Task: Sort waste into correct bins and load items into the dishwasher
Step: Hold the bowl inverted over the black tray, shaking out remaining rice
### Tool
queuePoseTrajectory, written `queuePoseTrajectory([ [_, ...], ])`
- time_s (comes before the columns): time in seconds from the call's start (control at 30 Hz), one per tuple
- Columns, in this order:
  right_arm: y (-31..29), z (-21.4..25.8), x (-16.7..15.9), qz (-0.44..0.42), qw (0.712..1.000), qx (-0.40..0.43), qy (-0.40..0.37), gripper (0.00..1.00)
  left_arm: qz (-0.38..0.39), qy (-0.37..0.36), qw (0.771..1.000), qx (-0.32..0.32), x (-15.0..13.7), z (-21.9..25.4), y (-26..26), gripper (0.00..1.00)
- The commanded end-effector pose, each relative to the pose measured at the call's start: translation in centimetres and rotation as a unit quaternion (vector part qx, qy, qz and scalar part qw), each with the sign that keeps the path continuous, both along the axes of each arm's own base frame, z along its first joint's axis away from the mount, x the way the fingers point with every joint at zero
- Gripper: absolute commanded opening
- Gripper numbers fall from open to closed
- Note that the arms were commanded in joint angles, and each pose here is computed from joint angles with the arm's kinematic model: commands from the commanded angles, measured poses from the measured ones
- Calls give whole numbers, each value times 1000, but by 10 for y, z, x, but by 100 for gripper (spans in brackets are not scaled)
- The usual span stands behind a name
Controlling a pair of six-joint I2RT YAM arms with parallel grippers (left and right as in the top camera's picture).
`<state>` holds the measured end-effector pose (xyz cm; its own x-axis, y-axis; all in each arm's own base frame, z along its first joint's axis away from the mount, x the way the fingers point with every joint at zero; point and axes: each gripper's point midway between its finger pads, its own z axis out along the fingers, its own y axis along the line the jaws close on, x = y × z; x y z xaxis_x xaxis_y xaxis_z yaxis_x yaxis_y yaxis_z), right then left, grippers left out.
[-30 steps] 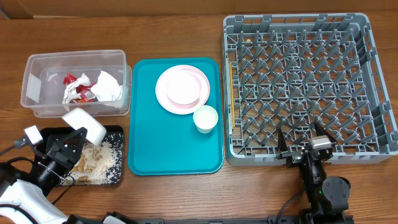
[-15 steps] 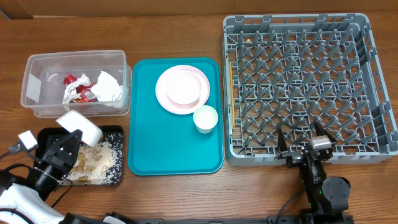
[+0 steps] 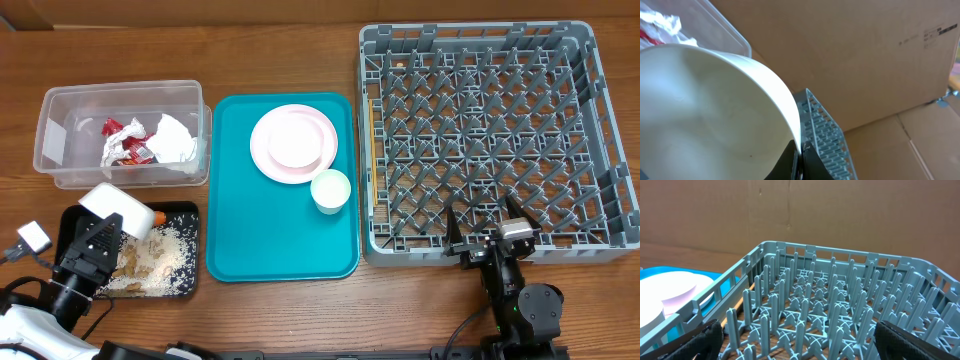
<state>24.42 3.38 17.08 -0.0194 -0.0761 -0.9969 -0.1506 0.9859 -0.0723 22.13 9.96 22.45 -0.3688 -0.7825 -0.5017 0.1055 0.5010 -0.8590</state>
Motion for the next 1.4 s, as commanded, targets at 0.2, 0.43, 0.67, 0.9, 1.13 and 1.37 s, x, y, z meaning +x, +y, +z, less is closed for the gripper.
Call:
queuePoseTrajectory([
  [0.2,-2,-1,0,-6,1000,-1,-3,100,4,-19,999,43,-1,0,5,4],
  [0.43,-2,-1,0,-6,1000,-1,-3,100,17,17,999,-28,0,-8,14,4],
  [0.67,-2,-1,0,-6,1000,-1,-3,100,16,13,999,-36,0,-6,12,5],
  [0.9,-2,-1,0,-6,1000,-1,-3,100,28,76,994,-71,1,-24,21,4],
  [1.13,-2,-1,0,-6,1000,-1,-3,100,20,50,994,-91,-1,-12,11,4],
  [1.37,-2,-1,0,-6,1000,-1,-3,100,10,-12,1000,-8,-2,-2,7,4],
])
